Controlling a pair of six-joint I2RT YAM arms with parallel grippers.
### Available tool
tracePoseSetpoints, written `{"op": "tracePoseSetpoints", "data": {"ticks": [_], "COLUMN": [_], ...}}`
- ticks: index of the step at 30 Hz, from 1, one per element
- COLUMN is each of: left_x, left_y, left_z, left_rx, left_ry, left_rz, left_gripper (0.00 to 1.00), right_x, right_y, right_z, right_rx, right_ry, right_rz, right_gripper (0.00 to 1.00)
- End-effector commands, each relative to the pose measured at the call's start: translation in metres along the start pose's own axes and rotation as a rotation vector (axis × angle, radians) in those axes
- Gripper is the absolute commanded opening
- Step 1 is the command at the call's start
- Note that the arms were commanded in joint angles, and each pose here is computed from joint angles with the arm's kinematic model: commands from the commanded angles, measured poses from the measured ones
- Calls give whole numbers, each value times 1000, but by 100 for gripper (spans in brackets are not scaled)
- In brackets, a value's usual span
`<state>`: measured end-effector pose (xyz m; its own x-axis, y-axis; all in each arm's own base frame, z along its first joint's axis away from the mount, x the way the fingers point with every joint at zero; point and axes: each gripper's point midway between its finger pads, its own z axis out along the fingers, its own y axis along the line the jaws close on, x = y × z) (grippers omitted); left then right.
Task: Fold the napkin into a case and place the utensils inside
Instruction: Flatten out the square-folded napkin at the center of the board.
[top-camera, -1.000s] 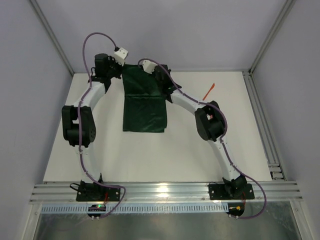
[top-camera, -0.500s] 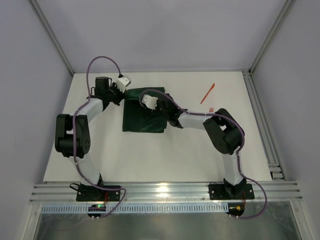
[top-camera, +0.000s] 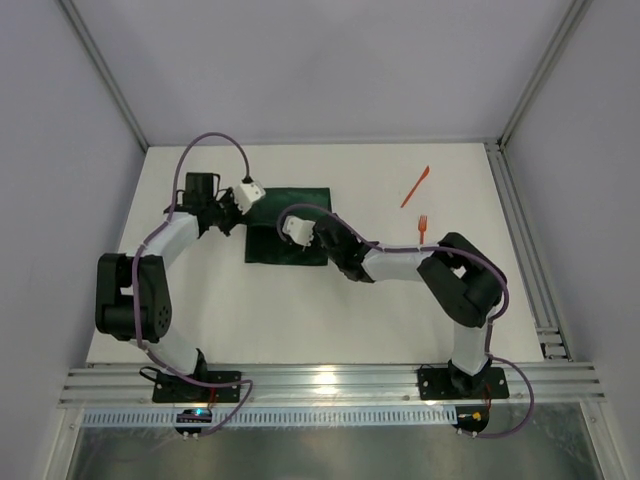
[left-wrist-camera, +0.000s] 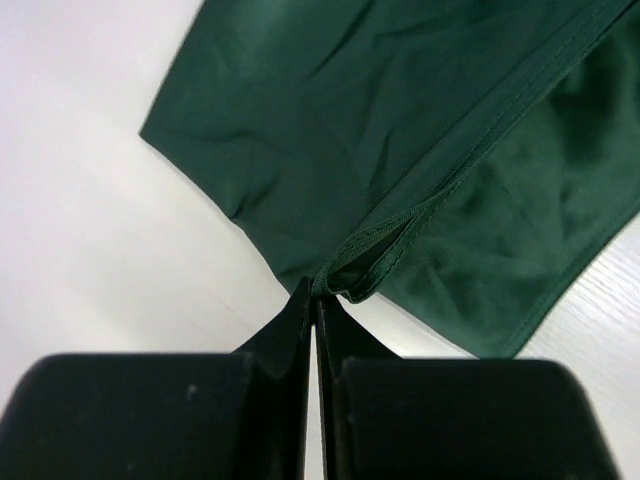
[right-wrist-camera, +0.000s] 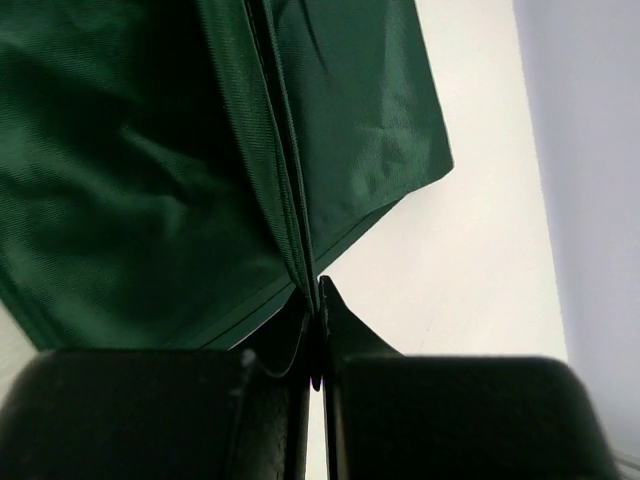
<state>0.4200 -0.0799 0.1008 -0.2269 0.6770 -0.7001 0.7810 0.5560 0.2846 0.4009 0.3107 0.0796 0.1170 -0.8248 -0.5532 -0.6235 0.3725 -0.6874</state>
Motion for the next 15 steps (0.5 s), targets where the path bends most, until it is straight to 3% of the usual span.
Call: {"op": "tracePoseSetpoints", "data": {"ticks": [1, 5, 15], "left_x": [20, 30, 53], "left_y": [-1, -17, -35], "left_z": [-15, -13, -9], "left_rx": [-11, 43, 103], "left_ry": [65, 77, 133], "left_rz": [42, 37, 72], "left_gripper": [0, 0, 11], "right_x": [9, 20, 25], "right_y": [-10, 2, 15], "right_z": [-17, -23, -27], "right_rx": [54, 30, 4], "right_ry": [33, 57, 78], "right_rz": [69, 64, 56], "right_gripper": [4, 4, 6]}}
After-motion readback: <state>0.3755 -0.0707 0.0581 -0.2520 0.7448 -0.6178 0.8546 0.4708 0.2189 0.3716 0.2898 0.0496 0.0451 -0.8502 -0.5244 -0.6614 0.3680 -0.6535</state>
